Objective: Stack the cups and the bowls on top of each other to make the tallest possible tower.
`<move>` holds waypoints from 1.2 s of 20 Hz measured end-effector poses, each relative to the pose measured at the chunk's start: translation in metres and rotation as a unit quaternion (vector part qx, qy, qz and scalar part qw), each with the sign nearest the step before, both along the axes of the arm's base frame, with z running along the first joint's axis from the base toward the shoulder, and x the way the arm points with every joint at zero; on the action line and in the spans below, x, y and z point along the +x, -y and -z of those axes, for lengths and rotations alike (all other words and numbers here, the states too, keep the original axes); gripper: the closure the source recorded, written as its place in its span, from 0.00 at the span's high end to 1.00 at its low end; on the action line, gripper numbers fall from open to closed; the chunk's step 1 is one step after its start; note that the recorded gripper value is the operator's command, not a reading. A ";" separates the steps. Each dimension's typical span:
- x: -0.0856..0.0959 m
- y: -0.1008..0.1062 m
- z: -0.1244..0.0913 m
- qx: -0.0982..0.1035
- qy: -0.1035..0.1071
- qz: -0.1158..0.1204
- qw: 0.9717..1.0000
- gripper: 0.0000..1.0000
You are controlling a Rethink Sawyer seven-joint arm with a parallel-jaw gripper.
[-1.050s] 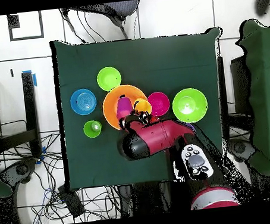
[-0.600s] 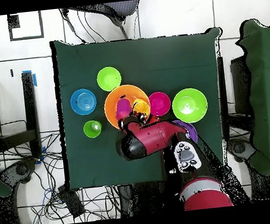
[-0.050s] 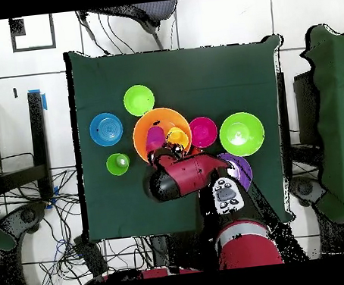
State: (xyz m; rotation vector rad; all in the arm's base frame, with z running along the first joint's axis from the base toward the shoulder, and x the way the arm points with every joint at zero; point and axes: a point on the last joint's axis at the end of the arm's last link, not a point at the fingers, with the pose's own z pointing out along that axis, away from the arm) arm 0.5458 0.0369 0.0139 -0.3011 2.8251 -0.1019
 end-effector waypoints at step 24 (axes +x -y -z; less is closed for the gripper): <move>0.008 -0.010 0.009 -0.031 -0.069 0.017 0.997 0.00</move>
